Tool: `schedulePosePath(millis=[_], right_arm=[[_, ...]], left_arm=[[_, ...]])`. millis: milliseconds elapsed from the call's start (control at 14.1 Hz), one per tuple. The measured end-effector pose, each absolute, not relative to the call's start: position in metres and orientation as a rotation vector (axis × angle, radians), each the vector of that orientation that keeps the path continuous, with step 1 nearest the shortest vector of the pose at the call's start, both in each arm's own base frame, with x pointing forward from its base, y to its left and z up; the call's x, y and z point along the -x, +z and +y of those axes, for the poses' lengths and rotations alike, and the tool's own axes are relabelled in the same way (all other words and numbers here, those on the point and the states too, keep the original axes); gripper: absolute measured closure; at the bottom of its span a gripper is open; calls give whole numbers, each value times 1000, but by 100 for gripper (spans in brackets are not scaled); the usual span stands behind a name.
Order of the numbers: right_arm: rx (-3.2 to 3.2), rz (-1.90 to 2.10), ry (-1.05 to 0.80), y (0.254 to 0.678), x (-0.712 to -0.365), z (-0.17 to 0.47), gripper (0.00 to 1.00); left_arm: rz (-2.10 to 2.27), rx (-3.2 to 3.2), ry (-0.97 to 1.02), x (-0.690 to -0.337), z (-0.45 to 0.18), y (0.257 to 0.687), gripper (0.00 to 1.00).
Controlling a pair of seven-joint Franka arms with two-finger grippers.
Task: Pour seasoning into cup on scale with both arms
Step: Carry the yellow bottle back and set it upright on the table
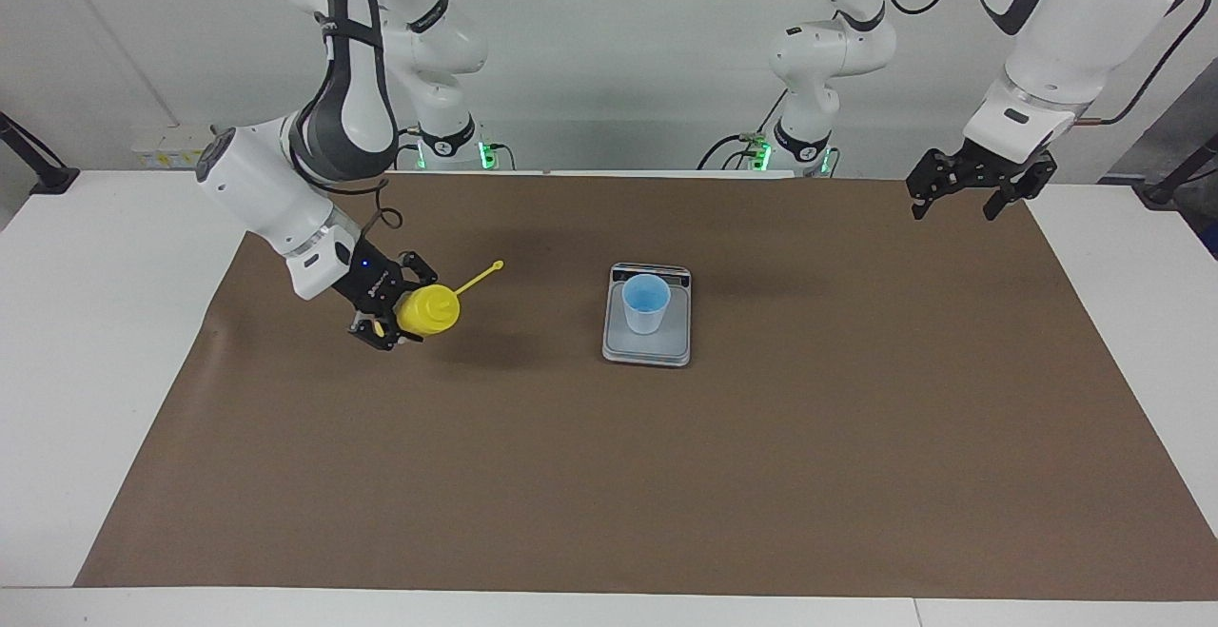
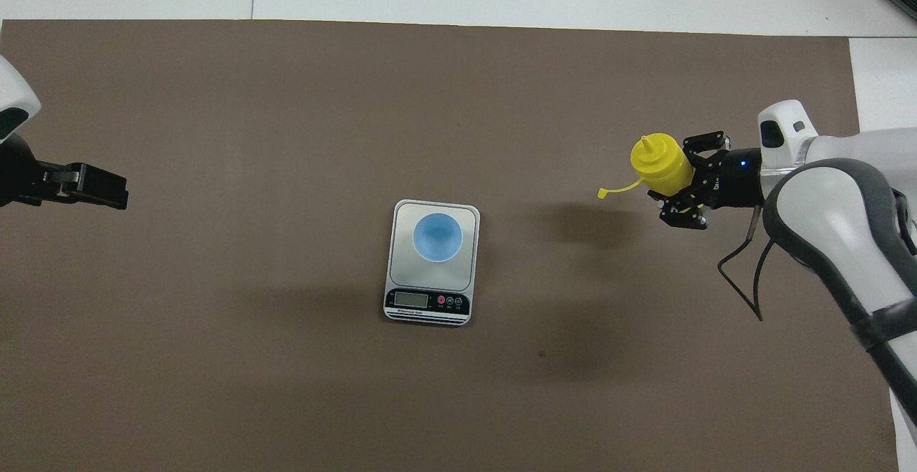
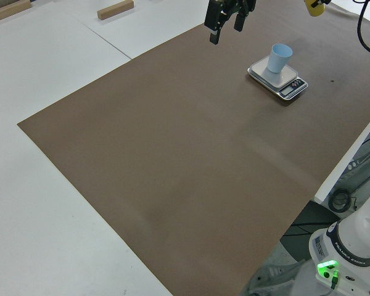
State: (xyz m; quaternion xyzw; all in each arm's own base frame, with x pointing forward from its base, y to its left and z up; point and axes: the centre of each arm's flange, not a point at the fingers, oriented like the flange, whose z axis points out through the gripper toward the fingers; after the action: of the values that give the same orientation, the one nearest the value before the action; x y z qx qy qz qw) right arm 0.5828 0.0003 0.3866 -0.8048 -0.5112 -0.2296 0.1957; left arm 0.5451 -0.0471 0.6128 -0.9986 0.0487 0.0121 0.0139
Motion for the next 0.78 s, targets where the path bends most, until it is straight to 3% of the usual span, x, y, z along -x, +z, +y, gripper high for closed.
schedulePosePath(millis=[781], right_arm=[[2091, -1216, -982, 294, -544, -44, 52]], left_arm=[[152, 3110, 38, -545, -47, 613, 0]])
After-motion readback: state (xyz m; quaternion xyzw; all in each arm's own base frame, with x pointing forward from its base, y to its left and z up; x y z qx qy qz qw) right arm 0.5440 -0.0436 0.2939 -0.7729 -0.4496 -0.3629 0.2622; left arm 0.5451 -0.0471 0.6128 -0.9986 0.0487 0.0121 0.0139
